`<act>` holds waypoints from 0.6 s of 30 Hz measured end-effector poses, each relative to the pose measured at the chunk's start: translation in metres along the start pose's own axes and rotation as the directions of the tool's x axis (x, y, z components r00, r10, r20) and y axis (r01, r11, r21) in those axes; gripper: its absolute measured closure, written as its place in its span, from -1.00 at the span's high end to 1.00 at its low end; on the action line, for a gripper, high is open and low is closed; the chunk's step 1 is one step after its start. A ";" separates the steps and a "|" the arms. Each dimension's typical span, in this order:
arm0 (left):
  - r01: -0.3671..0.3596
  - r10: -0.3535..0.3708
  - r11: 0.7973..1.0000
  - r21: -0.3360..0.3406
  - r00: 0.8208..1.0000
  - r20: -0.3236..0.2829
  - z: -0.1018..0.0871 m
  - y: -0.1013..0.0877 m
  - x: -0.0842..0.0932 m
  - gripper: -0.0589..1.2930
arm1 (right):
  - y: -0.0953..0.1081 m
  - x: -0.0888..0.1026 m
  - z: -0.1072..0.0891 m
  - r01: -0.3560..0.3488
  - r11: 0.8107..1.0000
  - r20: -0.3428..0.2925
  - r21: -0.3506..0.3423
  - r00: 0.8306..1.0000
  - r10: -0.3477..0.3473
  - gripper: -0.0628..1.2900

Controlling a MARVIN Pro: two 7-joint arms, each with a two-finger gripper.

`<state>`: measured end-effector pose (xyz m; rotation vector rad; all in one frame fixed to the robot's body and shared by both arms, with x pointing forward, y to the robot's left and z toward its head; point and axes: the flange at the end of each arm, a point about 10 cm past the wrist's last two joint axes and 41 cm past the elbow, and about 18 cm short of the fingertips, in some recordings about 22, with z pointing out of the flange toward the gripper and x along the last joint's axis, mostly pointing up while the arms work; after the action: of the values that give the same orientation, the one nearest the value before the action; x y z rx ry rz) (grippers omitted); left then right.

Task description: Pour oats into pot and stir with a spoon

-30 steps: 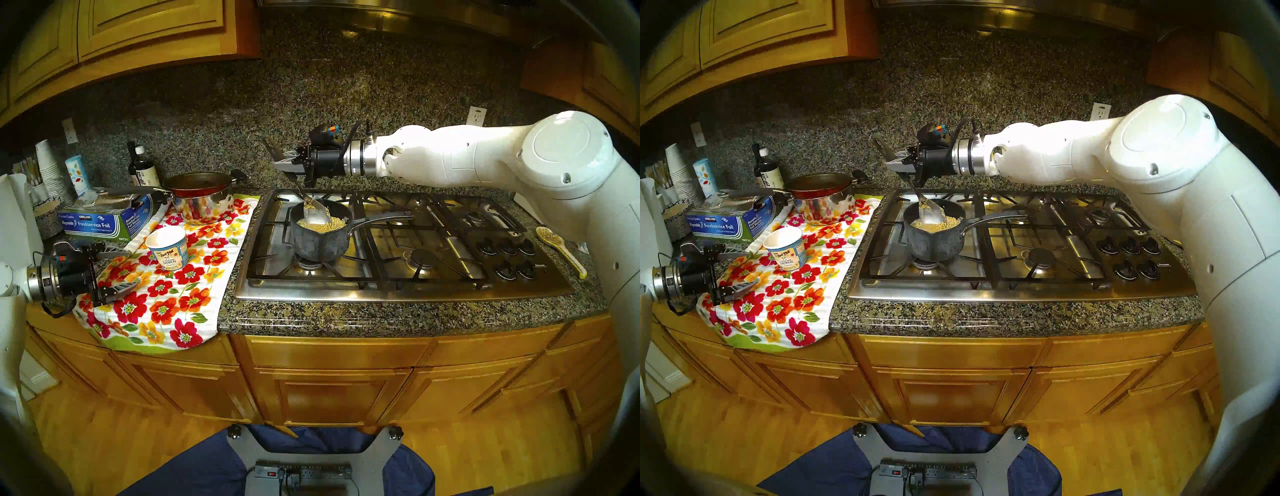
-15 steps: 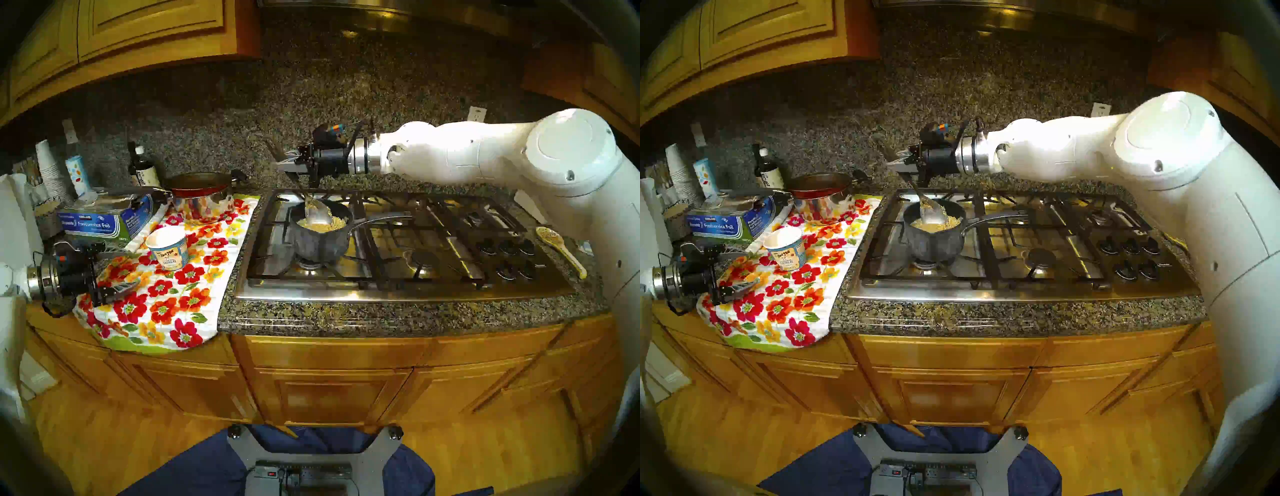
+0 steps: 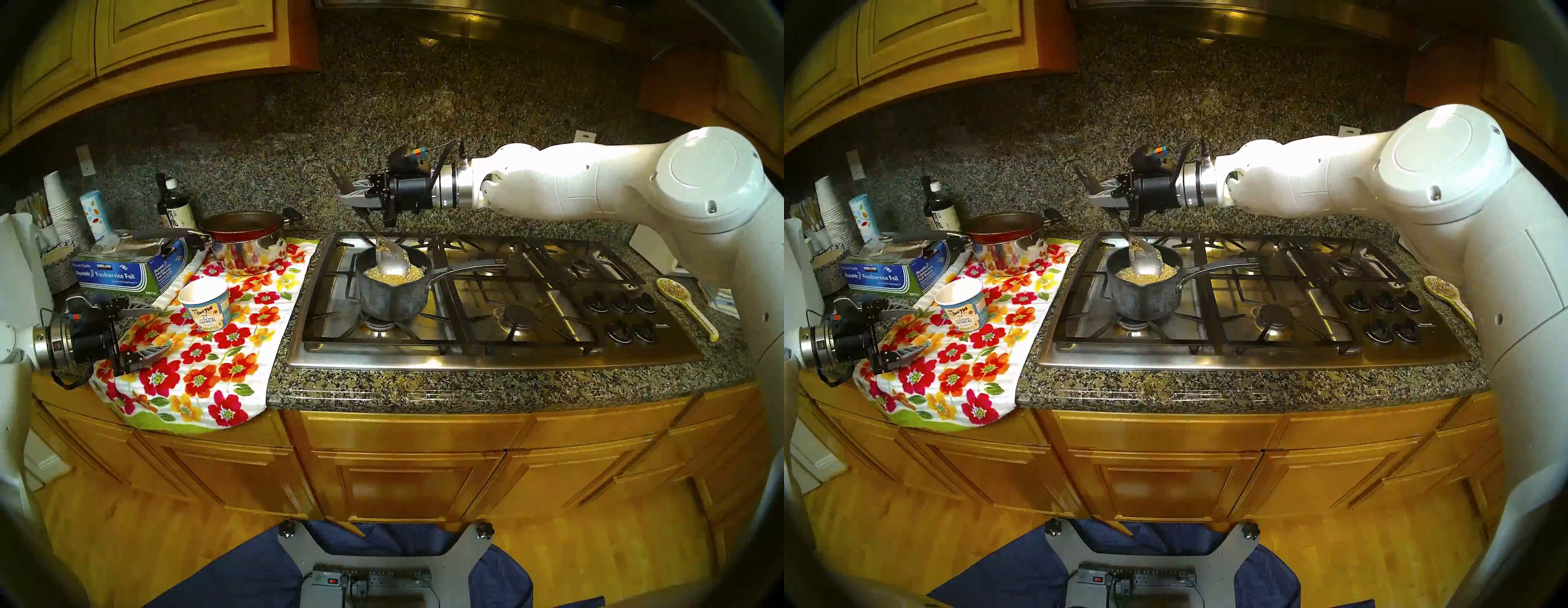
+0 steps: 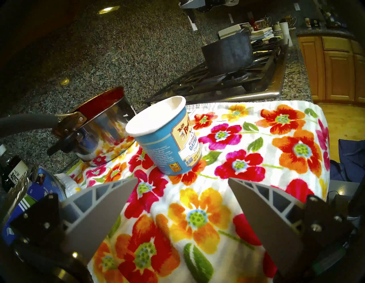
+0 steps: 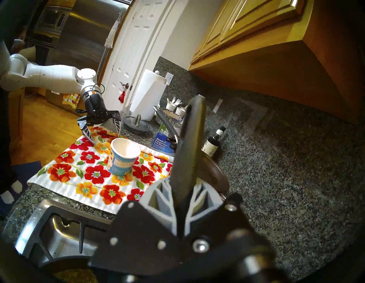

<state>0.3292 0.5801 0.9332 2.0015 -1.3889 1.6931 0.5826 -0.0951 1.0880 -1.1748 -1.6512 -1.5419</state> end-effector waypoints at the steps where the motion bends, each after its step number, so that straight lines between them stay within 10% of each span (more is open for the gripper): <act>1: 0.000 0.000 1.000 0.000 1.000 0.000 0.000 0.000 0.000 0.91 | -0.001 0.000 0.000 -0.001 1.000 -0.003 0.003 1.000 0.001 -0.96; 18: 0.000 0.000 1.000 0.000 1.000 0.000 0.000 0.000 0.000 0.91 | -0.028 -0.008 -0.014 -0.065 0.997 0.017 0.052 0.998 0.064 -0.96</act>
<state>0.3292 0.5801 0.9332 2.0015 -1.3890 1.6930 0.5591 -0.1090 1.0701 -1.2036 -1.6380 -1.4443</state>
